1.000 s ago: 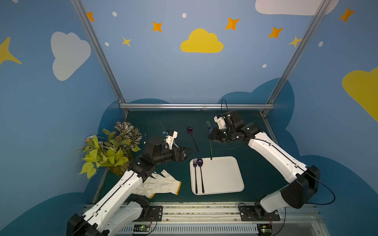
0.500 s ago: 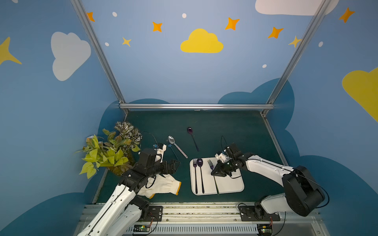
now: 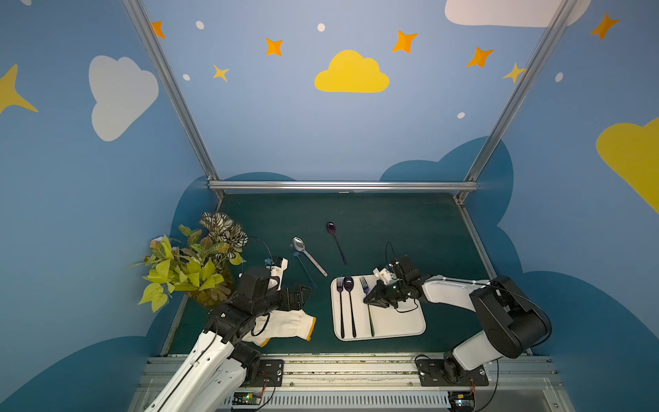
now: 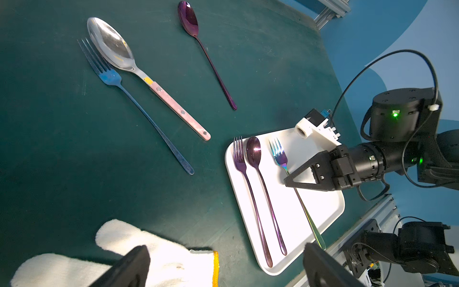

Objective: Set the spoon and fork side by side
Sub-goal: Place the fork on the tray.

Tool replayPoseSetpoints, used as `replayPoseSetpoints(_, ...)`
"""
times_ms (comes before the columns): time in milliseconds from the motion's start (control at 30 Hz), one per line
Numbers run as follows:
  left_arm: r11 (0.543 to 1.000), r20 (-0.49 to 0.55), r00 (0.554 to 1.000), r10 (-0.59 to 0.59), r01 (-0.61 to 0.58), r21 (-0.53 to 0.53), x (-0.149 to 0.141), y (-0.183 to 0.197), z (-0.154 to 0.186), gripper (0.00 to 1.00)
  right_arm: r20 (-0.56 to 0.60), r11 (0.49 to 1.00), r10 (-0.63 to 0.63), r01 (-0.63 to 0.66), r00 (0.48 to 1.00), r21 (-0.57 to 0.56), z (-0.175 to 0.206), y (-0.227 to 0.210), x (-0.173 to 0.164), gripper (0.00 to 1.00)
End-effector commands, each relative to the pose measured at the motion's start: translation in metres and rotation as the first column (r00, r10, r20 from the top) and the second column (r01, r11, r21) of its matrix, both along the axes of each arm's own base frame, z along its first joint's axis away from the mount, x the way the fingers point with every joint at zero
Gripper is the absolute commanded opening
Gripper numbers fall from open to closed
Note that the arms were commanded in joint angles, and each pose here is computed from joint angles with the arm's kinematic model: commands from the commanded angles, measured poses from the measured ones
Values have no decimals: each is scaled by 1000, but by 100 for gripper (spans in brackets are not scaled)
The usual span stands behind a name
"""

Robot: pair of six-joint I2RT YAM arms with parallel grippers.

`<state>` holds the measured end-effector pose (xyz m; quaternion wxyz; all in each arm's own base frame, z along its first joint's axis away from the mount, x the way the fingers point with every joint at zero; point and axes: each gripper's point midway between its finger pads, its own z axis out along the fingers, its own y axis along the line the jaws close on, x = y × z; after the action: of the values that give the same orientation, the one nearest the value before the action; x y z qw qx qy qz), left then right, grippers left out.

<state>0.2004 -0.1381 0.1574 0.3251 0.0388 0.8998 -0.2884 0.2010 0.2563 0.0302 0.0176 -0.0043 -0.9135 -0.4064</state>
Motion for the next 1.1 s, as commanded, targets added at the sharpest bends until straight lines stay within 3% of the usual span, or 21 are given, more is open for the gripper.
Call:
replayPoseSetpoints(0, 1000, -6, 1000, 7, -7, 4, -2, 2, -2, 100, 14, 1000, -10, 10, 1000, -9, -6, -2, 6, 0)
replayPoseSetpoints(233, 1000, -5, 1000, 9, -9, 6, -2, 3, -2, 100, 1, 997, 12, -12, 1000, -73, -17, -9, 5, 0)
replayPoseSetpoints(467, 1000, -1, 1000, 13, -13, 7, -2, 4, -1, 100, -3, 981, 44, -44, 999, -186, -24, -25, 0, 8)
replayPoseSetpoints(833, 1000, 4, 1000, 15, -15, 6, -2, 4, 0, 100, 31, 963, 57, -47, 998, -266, -14, -31, 7, 18)
replayPoseSetpoints(1067, 1000, 9, 1000, 14, -14, 3, -2, 4, 1, 100, 101, 915, 108, -59, 989, -399, 7, -38, 7, 22)
